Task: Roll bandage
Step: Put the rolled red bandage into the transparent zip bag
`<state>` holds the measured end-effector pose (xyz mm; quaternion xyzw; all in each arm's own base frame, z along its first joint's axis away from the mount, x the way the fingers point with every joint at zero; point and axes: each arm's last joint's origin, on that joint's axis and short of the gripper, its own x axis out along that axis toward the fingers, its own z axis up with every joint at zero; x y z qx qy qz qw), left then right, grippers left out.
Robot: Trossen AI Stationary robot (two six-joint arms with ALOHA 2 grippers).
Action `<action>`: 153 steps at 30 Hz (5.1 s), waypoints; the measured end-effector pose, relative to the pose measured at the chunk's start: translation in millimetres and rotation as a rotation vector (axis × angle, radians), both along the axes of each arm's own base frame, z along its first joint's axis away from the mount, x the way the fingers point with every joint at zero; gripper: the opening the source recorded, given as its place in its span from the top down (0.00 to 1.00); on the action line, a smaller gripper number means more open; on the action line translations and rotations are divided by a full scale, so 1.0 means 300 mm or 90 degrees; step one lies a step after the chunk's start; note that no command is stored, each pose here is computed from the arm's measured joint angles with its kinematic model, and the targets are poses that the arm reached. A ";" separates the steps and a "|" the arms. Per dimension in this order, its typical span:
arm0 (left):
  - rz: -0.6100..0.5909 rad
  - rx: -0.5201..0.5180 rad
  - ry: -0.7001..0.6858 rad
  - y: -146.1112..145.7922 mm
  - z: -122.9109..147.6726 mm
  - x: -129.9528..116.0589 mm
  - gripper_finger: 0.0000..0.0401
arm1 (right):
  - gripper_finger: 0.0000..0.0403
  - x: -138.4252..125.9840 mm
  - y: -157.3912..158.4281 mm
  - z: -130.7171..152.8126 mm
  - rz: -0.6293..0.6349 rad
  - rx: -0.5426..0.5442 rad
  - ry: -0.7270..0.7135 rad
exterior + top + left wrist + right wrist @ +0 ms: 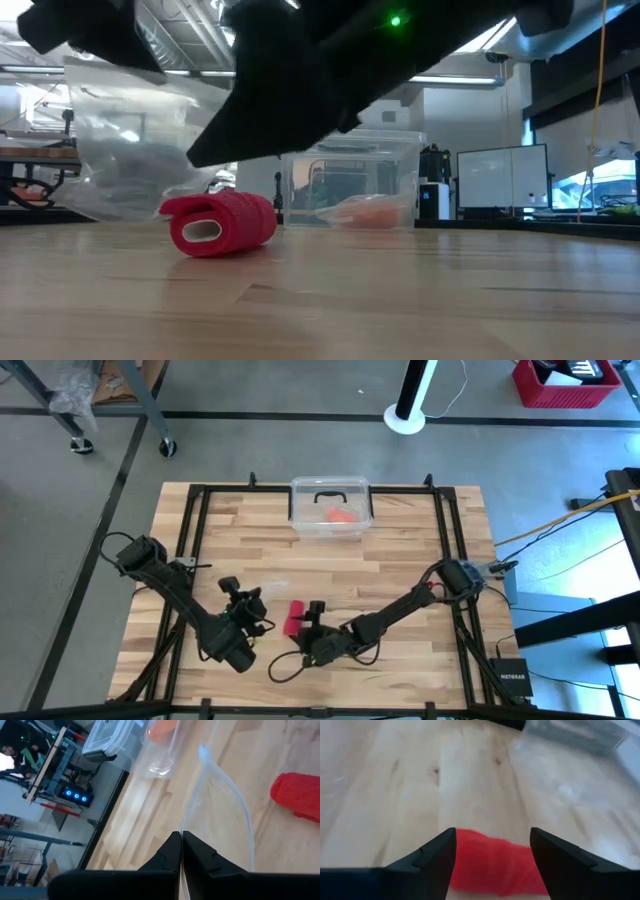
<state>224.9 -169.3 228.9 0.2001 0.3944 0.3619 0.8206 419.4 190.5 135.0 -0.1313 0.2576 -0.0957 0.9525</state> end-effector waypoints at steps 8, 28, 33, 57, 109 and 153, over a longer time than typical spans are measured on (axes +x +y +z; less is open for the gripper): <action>-0.033 -0.001 0.000 -0.038 0.000 -0.029 0.99 | 0.37 0.014 0.010 -0.023 0.021 -0.024 0.017; -0.063 -0.005 -0.007 -0.077 0.000 -0.064 0.99 | 0.37 -0.019 -0.023 -0.066 0.023 -0.140 0.142; -0.062 -0.005 -0.006 -0.076 0.000 -0.063 0.99 | 0.37 -0.060 -0.051 -0.042 -0.025 -0.223 0.207; -0.053 -0.043 -0.016 -0.089 -0.006 -0.063 0.99 | 0.43 -0.086 -0.176 0.068 -0.134 0.128 0.179; -0.093 -0.076 -0.049 -0.097 -0.017 0.021 0.99 | 0.87 -0.066 0.019 0.341 0.029 0.043 0.055; -0.093 -0.112 -0.162 -0.104 -0.008 0.100 0.99 | 0.86 0.013 -0.107 0.172 -0.114 0.170 0.128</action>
